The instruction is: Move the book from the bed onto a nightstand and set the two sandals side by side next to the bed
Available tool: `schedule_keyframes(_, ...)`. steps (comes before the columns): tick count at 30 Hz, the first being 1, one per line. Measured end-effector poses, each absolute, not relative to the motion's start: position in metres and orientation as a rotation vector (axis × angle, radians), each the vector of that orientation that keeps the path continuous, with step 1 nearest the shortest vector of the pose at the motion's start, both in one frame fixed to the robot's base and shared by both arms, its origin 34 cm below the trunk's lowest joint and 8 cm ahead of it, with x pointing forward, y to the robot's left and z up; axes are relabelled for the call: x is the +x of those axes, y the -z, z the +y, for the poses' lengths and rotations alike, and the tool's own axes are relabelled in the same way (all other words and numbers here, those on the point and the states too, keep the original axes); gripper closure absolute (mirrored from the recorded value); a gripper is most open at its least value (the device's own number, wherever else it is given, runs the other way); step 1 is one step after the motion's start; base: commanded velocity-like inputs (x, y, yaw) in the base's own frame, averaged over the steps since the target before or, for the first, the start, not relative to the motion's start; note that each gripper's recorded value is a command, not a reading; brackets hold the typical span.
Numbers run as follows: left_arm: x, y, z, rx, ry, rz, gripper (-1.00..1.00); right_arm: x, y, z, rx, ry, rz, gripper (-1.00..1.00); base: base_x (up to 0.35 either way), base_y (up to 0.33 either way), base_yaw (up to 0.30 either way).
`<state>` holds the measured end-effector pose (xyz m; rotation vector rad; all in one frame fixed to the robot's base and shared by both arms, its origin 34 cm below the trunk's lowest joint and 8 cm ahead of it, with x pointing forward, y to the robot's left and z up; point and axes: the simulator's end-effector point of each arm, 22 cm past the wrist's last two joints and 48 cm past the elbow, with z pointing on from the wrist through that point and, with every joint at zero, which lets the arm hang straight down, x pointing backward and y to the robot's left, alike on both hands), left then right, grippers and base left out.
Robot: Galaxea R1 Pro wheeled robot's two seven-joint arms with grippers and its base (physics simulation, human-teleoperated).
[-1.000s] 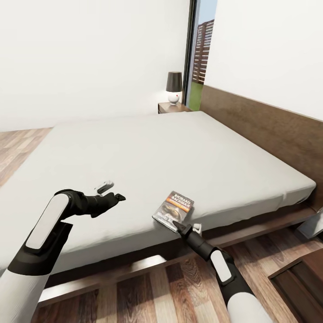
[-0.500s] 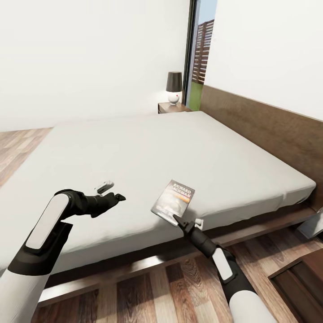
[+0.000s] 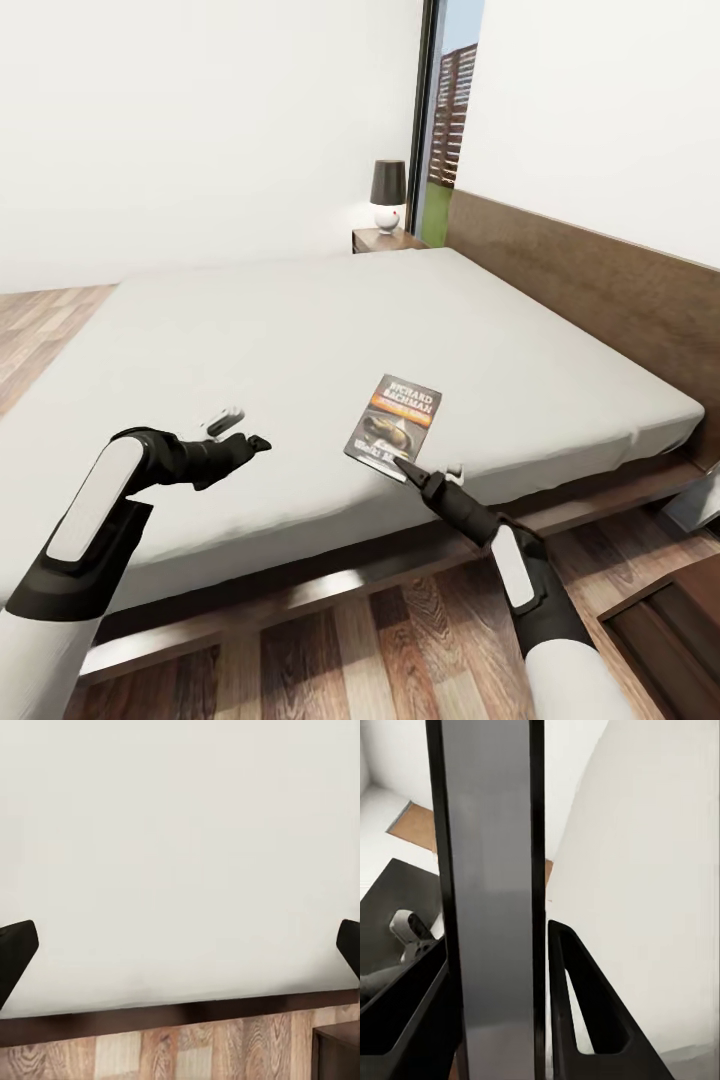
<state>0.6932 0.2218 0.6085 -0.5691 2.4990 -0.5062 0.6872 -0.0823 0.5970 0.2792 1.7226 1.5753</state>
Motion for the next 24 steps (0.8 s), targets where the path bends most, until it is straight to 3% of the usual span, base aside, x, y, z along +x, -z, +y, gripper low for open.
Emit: schedule_keyframes(24,0.700,-0.637,0.262,-0.700,0.520,2.433,-1.00,0.697,-0.709,-0.127,0.145,-1.333,1.906,1.00,0.000,0.000,0.027)
